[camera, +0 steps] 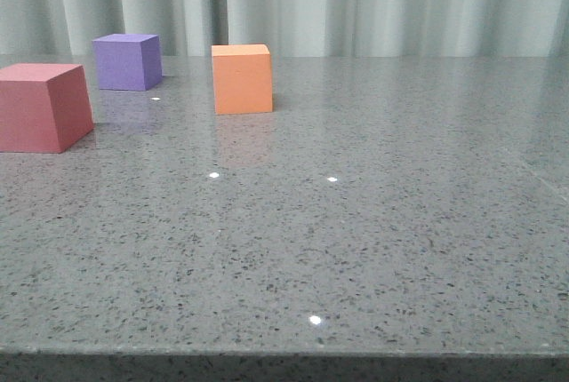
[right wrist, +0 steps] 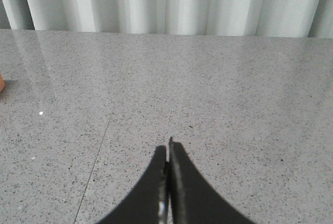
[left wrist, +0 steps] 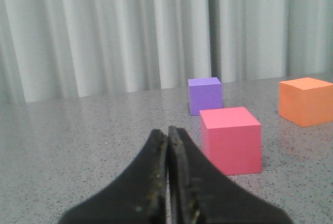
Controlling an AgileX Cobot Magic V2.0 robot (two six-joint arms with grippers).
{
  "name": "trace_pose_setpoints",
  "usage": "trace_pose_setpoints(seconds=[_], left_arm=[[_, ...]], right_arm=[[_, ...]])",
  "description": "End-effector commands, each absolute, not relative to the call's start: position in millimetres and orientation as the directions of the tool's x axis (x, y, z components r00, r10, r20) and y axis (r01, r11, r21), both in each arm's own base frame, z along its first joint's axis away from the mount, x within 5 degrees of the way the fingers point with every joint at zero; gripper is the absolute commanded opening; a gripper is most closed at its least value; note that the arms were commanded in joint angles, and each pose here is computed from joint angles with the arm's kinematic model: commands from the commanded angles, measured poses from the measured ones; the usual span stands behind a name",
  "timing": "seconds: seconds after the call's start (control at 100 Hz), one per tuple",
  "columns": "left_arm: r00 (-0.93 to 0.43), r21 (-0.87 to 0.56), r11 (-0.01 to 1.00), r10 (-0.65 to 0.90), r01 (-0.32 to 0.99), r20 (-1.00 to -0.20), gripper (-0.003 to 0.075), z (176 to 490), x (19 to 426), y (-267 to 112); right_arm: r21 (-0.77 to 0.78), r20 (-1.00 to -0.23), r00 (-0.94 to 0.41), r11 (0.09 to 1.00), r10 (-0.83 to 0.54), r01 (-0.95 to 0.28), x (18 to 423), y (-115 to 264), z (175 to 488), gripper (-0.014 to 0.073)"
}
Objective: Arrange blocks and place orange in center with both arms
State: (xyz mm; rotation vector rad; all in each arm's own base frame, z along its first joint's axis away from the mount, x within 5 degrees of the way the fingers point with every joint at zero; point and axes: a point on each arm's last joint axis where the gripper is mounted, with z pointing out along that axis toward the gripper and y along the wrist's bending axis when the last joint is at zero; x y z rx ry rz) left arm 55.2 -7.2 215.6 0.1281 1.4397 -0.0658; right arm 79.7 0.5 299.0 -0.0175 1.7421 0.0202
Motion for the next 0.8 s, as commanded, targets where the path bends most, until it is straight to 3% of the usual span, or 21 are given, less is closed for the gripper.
trace_pose_setpoints(seconds=[0.0, 0.24, 0.45, 0.79], left_arm=[[0.201, 0.041, 0.992, 0.017, 0.118, -0.979, -0.002, 211, 53, -7], [0.282, 0.035, 0.993, 0.001, 0.116, -0.959, -0.002, 219, 51, -7], [0.257, -0.155, 0.978, -0.188, 0.143, -0.948, -0.002, 238, 49, -4], [0.027, -0.166, 0.968, -0.174, 0.191, -0.984, -0.002, 338, 52, -12]], right_arm=[[0.003, -0.995, -0.098, 0.999, -0.001, -0.04, 81, 2, 312, -0.0069], [0.003, -0.995, -0.098, 0.999, -0.001, -0.04, 81, 2, 312, -0.0069], [0.003, -0.995, -0.098, 0.999, -0.001, -0.04, 81, 2, 312, -0.0069], [0.003, -0.995, -0.098, 0.999, -0.001, -0.04, 81, 2, 312, -0.0069]])
